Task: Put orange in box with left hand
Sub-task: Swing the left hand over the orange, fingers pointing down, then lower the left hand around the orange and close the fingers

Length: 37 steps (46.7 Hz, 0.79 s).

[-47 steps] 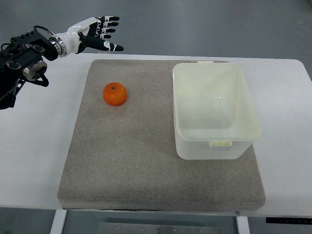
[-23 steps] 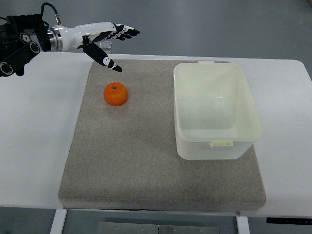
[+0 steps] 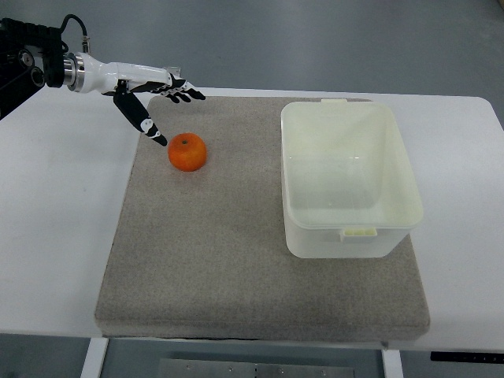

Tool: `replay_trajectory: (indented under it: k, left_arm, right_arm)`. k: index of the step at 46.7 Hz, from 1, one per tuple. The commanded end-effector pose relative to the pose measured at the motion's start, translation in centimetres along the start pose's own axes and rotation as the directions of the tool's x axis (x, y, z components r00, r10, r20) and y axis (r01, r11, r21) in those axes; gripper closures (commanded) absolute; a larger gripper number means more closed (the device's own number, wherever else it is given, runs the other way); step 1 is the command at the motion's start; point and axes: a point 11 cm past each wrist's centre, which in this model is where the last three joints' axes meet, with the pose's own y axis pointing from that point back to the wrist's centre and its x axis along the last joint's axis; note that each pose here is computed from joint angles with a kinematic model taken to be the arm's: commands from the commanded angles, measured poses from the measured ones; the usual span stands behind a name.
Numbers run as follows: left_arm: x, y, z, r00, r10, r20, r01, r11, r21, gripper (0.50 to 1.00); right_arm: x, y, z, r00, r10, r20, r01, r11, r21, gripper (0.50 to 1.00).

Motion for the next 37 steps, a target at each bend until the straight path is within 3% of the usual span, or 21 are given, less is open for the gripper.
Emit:
replay_trajectory:
  k: [1, 7, 24, 37]
  left_arm:
    - [-0.1, -0.3, -0.3, 0.995, -0.015, 0.104, 0.01, 0.999, 0.049, 0.589]
    - [0.3, -0.6, -0.1, 0.975, 0.019, 0.22, -0.033, 0.997, 0.063, 0.583]
    - [-0.5, -2.4, 2.4, 0.955, -0.037, 0.296, 0.032, 0.999, 0.022, 0.57]
    - [-1.1, -2.8, 2.2, 0.941, -0.074, 0.33, 0.062, 0.997, 0.047, 0.566]
  right_arm:
    - [0.0, 0.0, 0.0, 1.0, 0.0, 0.001, 0.0, 1.0, 0.0, 0.574]
    - [0.0, 0.0, 0.0, 1.0, 0.0, 0.001, 0.0, 1.0, 0.0, 0.574]
    - [0.0, 0.0, 0.0, 1.0, 0.0, -0.001, 0.0, 1.0, 0.0, 0.574]
    - [0.0, 0.0, 0.0, 1.0, 0.0, -0.001, 0.0, 1.0, 0.0, 0.574]
